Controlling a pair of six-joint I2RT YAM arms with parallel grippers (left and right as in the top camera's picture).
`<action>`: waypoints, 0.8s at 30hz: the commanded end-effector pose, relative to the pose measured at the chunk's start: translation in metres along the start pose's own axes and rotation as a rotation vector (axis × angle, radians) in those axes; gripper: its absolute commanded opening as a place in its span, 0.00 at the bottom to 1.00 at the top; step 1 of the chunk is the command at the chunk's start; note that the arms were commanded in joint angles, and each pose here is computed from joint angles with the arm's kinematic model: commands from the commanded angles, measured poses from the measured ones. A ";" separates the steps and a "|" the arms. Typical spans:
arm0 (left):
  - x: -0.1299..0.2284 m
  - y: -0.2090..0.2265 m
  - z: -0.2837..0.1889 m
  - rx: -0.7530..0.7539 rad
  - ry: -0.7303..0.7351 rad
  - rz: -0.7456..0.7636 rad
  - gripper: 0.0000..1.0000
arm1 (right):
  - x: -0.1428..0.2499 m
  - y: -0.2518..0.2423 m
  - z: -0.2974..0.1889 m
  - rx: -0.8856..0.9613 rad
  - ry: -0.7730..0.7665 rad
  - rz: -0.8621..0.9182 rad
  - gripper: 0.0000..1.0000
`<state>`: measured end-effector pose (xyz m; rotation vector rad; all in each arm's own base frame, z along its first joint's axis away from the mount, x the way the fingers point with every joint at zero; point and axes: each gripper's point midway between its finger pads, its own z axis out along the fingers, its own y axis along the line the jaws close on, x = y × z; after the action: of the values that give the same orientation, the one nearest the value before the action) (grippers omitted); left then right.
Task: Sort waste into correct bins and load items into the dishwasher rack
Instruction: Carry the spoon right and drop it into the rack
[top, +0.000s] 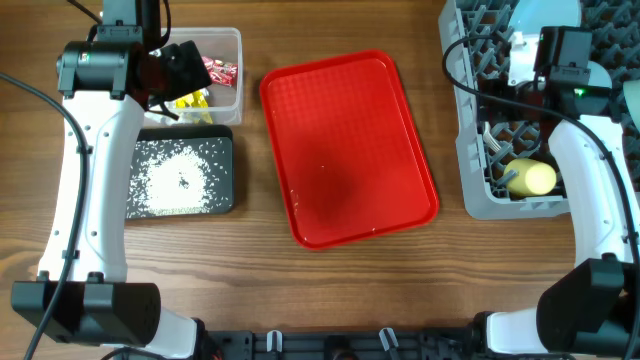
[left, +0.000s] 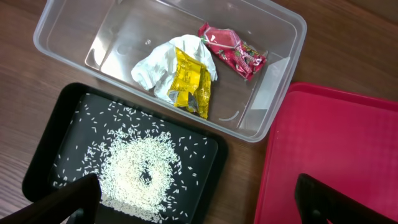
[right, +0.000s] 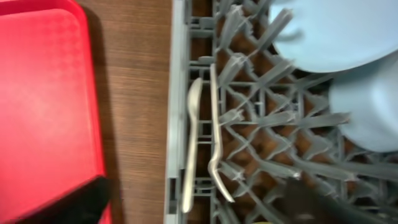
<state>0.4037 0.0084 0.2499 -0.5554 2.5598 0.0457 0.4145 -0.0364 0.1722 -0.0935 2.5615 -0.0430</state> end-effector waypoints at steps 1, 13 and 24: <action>0.000 0.002 0.002 -0.013 -0.001 -0.011 1.00 | -0.008 0.022 -0.015 -0.115 -0.048 0.092 0.99; 0.000 0.002 0.002 -0.013 -0.001 -0.011 1.00 | -0.016 0.041 -0.253 -0.106 -0.610 0.035 1.00; 0.000 0.002 0.002 -0.013 -0.001 -0.011 1.00 | 0.004 0.047 -0.312 -0.090 -0.768 0.012 1.00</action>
<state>0.4038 0.0084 0.2500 -0.5553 2.5595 0.0455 0.2368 0.0096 0.4288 -0.0962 1.7953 0.0691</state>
